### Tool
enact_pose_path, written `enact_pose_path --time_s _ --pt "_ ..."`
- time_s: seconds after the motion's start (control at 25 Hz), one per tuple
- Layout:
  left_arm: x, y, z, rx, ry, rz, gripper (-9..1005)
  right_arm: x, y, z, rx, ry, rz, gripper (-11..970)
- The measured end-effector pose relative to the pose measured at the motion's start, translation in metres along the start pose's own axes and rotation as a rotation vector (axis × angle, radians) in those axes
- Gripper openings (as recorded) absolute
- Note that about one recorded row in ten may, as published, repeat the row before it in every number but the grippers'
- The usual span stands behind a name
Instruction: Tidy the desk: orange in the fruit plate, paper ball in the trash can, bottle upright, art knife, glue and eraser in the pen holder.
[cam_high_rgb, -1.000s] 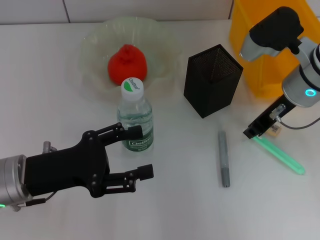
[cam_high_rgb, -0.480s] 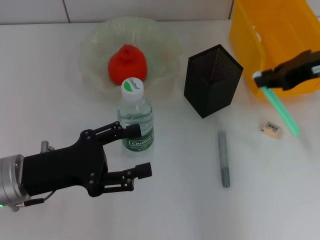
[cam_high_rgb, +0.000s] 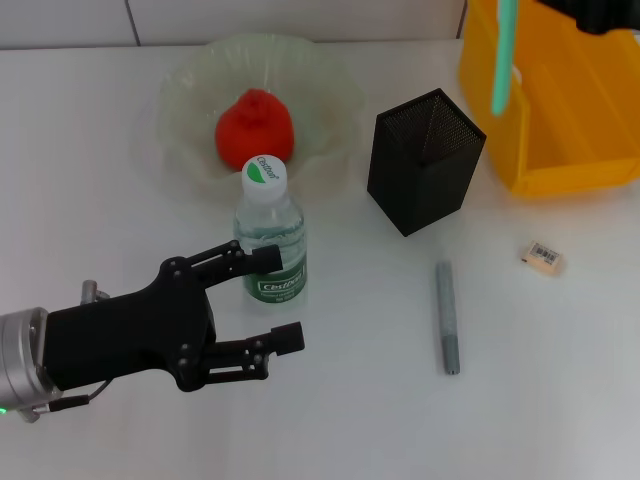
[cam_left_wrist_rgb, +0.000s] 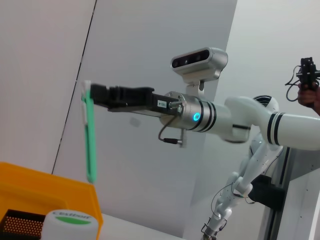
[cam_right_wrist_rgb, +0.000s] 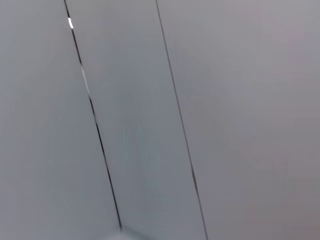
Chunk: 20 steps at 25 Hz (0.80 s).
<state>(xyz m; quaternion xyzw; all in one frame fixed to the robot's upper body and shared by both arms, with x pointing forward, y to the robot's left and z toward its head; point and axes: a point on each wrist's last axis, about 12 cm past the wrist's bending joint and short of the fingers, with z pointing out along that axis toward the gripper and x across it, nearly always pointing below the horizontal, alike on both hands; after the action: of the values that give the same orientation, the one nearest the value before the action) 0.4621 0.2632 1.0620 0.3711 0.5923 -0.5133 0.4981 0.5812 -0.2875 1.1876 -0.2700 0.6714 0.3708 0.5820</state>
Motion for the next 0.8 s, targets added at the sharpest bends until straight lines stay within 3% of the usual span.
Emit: enact_pose_path --time_s 0.16,0.4,0.8 --pt "0.0 0.0 0.001 0.0 -0.001 0.0 860 0.021 -0.005 0.019 -0.004 -0.103 0.01 218" --pt "-0.001 0.001 0.0 -0.007 -0.007 0.006 859 0.046 -0.011 0.045 0.046 -0.063 0.029 226" --pt "-0.003 0.003 0.001 -0.007 -0.005 0.014 859 0.043 -0.007 0.036 0.01 -0.072 0.037 239"
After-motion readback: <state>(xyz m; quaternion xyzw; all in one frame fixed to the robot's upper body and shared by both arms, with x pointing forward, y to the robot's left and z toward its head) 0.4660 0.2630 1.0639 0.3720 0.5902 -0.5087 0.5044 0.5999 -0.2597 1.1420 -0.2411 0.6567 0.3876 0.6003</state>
